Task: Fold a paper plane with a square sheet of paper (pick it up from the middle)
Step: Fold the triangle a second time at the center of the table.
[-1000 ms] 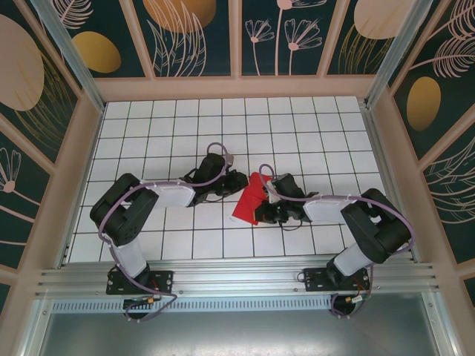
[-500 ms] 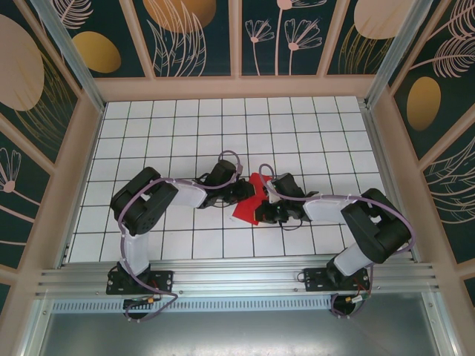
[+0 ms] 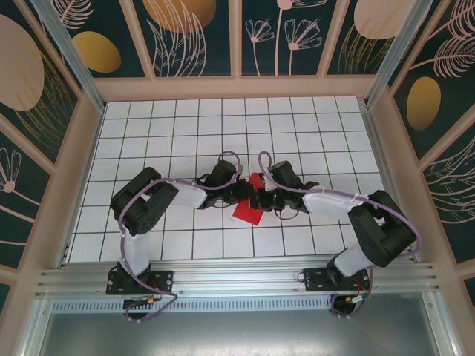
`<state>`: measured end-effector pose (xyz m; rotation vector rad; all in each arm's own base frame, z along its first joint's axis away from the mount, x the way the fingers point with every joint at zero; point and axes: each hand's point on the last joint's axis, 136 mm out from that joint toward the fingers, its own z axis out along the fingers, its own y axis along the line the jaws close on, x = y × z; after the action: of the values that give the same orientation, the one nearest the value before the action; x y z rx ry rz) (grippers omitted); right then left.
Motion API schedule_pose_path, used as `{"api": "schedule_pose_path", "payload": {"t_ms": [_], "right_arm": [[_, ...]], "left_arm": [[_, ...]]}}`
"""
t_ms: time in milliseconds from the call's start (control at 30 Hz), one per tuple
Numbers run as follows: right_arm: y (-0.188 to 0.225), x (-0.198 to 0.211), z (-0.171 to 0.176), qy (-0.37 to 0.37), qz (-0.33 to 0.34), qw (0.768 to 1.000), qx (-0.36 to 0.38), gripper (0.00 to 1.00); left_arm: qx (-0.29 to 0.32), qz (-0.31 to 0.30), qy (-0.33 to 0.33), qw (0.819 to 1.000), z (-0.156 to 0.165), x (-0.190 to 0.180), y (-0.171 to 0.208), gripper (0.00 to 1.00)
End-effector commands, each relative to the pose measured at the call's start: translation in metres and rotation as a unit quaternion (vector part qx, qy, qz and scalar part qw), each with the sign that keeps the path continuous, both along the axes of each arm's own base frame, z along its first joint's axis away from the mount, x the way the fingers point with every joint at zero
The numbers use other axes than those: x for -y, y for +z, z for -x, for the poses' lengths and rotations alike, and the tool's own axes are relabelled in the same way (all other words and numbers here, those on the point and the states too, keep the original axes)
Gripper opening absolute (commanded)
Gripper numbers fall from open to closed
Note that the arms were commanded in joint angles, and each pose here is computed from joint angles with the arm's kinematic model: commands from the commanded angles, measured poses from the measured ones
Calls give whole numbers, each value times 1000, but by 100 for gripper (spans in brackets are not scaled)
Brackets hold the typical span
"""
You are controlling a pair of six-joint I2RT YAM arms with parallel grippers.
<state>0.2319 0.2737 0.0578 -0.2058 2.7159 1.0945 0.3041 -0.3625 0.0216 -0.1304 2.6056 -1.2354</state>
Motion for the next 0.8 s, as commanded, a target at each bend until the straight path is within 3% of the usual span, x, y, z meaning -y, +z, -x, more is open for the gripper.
{"api": "schedule_pose_path", "payload": {"t_ms": [0, 233, 400, 767], "right_arm": [[-9, -4, -2, -4, 3, 1000, -16, 3], [-37, 1, 1, -9, 31, 999, -39, 3], [-60, 22, 13, -15, 92, 994, -58, 3], [-40, 19, 45, 31, 52, 996, -65, 4]], "left_arm": [[-9, -30, 0, 1000, 5, -9, -19, 16], [-11, -29, -2, 1000, 5, -8, -19, 16], [-15, -36, 0, 999, 6, -10, -23, 16], [-16, -55, 4, 998, 6, -15, -29, 15]]}}
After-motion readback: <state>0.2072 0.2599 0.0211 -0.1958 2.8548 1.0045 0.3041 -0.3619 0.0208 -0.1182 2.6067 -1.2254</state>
